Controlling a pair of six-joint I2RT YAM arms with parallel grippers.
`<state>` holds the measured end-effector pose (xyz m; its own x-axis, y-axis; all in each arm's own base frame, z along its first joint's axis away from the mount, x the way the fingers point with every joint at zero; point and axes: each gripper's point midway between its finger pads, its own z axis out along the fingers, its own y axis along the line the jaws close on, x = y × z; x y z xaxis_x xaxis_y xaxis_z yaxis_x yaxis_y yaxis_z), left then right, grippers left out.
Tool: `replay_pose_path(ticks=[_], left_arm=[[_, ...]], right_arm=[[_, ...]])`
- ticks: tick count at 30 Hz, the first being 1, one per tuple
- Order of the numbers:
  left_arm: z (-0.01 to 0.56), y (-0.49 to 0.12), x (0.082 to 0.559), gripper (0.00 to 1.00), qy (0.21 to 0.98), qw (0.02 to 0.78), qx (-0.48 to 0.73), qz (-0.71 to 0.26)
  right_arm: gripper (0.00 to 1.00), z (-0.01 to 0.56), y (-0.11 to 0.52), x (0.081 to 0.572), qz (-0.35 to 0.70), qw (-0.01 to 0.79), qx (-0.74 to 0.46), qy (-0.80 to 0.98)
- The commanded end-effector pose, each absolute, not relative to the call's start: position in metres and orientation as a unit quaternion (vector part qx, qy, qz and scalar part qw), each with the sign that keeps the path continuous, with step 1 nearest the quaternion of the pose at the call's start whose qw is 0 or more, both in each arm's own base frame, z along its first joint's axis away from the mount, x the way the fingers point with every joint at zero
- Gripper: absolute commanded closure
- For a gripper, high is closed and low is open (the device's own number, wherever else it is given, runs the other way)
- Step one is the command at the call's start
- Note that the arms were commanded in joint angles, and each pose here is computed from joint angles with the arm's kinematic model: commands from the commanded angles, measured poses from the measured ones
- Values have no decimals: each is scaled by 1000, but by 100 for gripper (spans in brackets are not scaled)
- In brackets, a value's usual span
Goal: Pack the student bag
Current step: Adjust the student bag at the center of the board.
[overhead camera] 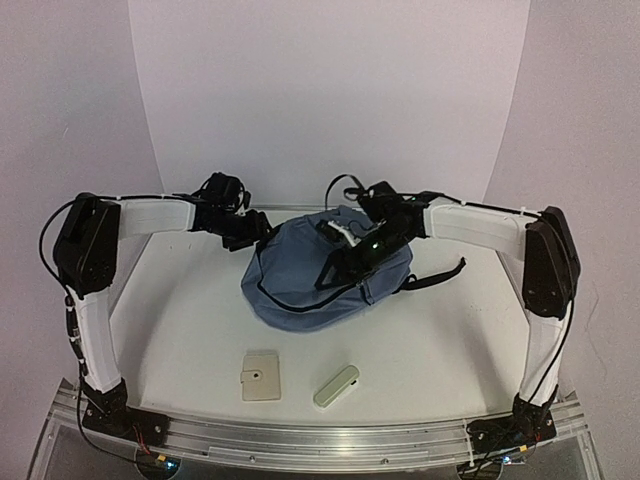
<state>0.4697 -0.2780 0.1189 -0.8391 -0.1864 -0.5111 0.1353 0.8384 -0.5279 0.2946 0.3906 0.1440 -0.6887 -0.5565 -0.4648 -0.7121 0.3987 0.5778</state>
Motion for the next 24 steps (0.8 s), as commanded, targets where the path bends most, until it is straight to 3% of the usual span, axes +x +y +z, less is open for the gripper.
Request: replay_pose_path(ticks=[1,8,16,20,24], left_arm=[[184,-257,439,27,899,331,-10,-285],[151,-253,370,22,909,277,-41,-308],[112,-269,322,21,912,231,-70,-330],[104,-279,324,28,904,220,-80,-357],[100,-283,339,45,903,222,-79,-360]], right_arm=[[15,213,315,388,385,227,-302,842],[12,182,228,485,243,293,-214,900],[13,139,233,527,258,272,-198,906],[21,114,239,517,282,235,-194,910],[30,99,240,482,310,192,-199,910]])
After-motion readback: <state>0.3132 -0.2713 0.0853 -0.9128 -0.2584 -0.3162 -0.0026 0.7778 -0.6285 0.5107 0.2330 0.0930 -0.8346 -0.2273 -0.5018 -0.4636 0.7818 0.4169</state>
